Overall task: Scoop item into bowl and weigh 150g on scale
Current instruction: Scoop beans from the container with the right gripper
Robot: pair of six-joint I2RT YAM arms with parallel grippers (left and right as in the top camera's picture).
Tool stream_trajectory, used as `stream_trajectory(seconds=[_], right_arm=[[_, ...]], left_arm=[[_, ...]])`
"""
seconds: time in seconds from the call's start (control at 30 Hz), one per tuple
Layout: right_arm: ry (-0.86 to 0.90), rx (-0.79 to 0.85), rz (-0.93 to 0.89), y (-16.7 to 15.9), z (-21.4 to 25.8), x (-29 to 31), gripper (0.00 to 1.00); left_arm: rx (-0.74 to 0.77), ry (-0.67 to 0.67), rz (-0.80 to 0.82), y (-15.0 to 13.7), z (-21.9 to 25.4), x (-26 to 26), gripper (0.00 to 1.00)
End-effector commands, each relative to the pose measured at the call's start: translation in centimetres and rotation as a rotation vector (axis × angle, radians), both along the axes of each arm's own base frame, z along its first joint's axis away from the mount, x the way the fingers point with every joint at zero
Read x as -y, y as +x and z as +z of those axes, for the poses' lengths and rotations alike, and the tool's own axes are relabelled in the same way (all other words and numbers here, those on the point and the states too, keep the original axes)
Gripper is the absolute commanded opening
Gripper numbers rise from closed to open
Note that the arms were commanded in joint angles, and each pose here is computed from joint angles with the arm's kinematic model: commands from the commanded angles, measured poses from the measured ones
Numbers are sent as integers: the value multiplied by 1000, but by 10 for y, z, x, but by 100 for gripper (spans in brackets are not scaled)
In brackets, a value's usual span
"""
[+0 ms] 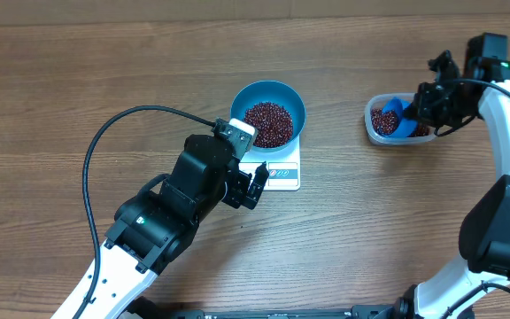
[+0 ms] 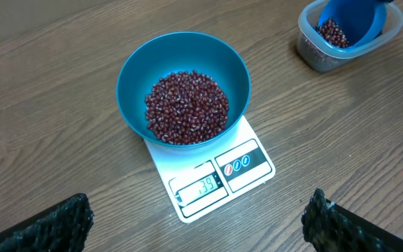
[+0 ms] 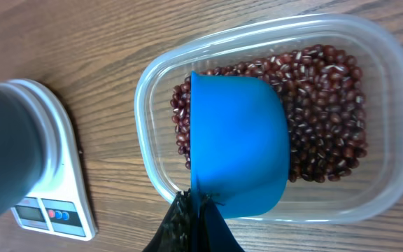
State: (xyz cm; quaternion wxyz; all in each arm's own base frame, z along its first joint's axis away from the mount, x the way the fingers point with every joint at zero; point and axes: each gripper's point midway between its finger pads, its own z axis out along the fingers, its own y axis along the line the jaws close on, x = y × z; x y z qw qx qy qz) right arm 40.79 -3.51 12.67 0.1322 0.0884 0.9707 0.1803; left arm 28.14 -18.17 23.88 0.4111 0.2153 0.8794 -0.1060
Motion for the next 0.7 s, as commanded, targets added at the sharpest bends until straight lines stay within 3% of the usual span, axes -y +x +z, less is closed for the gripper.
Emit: stream_trajectory(seconds=[0.0,0.43,0.67], right_arm=[[43,60,-8,1,23,7,4],[125,95,-28,-1,35,16,4],[185,146,-7,1,67,5,4]], left_arm=[[15,7,9,2,2,-3,99],[24,0,9,4,4,-2,100],[25,0,9,4,4,-2,100]])
